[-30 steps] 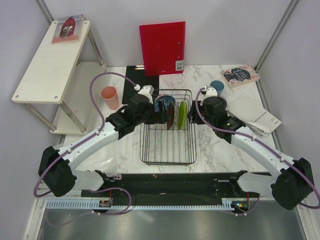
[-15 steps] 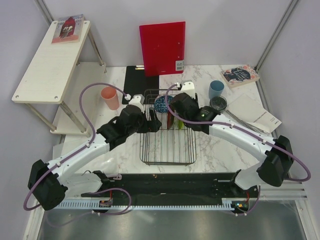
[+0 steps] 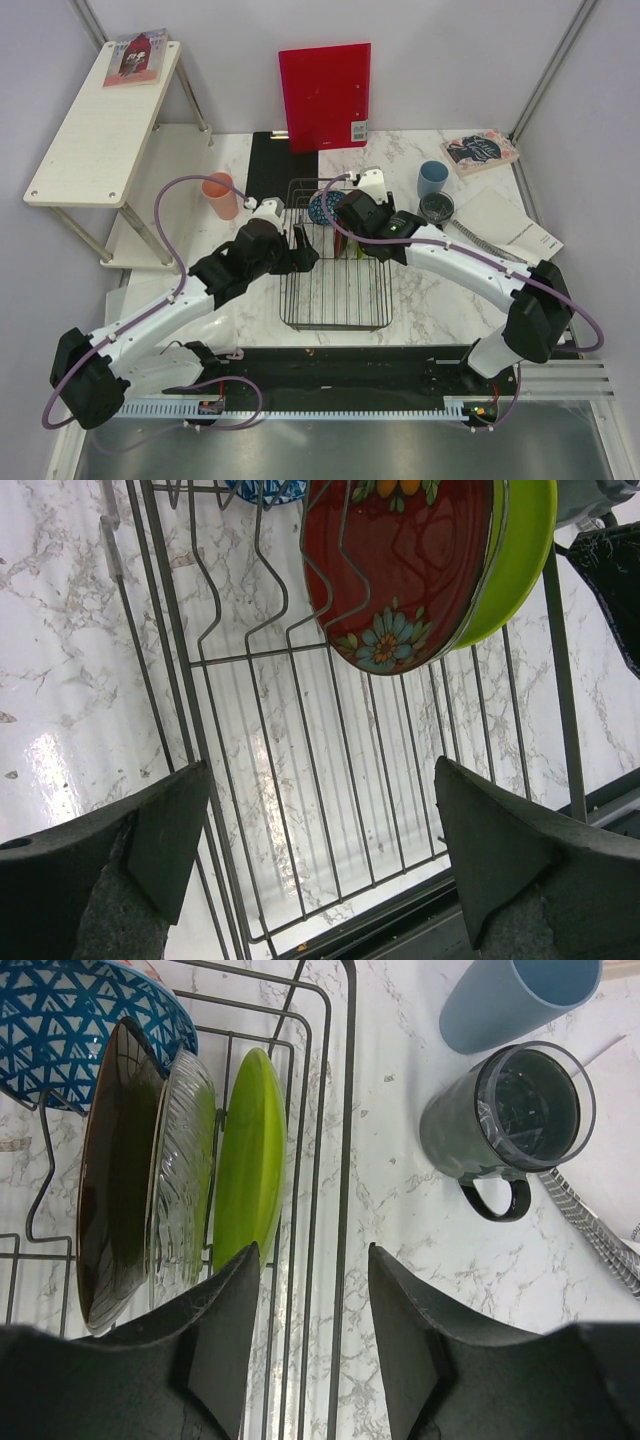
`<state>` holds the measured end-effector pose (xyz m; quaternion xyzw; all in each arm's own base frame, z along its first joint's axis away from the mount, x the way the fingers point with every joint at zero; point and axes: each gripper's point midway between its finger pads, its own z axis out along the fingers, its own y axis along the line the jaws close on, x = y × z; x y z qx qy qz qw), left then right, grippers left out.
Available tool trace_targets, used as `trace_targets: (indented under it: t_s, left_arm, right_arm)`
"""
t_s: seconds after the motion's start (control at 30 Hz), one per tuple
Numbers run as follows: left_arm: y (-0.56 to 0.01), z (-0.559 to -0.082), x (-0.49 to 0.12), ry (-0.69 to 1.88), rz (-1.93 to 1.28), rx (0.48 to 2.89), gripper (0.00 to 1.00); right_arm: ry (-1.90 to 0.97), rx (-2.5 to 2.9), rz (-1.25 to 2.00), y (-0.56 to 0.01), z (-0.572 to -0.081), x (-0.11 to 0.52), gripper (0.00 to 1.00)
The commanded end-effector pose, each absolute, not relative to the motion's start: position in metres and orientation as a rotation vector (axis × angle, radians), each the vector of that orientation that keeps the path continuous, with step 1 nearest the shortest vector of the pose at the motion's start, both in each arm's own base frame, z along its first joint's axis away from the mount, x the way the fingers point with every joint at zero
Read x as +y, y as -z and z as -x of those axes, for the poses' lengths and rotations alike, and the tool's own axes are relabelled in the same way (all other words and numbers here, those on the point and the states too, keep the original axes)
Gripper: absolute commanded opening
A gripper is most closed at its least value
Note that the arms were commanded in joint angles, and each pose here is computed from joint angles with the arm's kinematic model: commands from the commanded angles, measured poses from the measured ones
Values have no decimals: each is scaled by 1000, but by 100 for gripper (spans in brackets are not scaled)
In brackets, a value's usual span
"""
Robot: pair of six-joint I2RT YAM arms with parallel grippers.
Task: Unload the mixed dishes from the dish rack
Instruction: Pick up the plate from the dish rack.
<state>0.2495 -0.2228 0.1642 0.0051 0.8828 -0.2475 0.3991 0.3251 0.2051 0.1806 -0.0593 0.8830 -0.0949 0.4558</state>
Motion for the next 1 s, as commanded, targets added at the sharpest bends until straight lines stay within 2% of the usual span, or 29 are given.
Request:
trace_targets:
  t_s: [0.0,0.43,0.53,0.67,0.83,0.97]
  left_arm:
    - [-169,-246,-224,670,31,2213,99]
    - [-155,-236,-222,693,56,2251,99]
    - [-154,-235,-220,693,69,2252,99]
    - [-148,-234,-219,689,85,2262,99]
    - [-140,-231,-218,702,120,2269,99]
    - [-137,-229,-219,734,138,2261,99]
  right_arm:
    - [187,2166,110,-184,-331,215,55]
    - [101,2228,108,-130,-322,227,51]
    - [116,2215,85,-122,-324,223,47]
    - [107,2183,45,-115,-325,219,34]
    - [62,2119,-33,-112,-325,213,28]
    - [58,2090,-82,-111,-323,207,19]
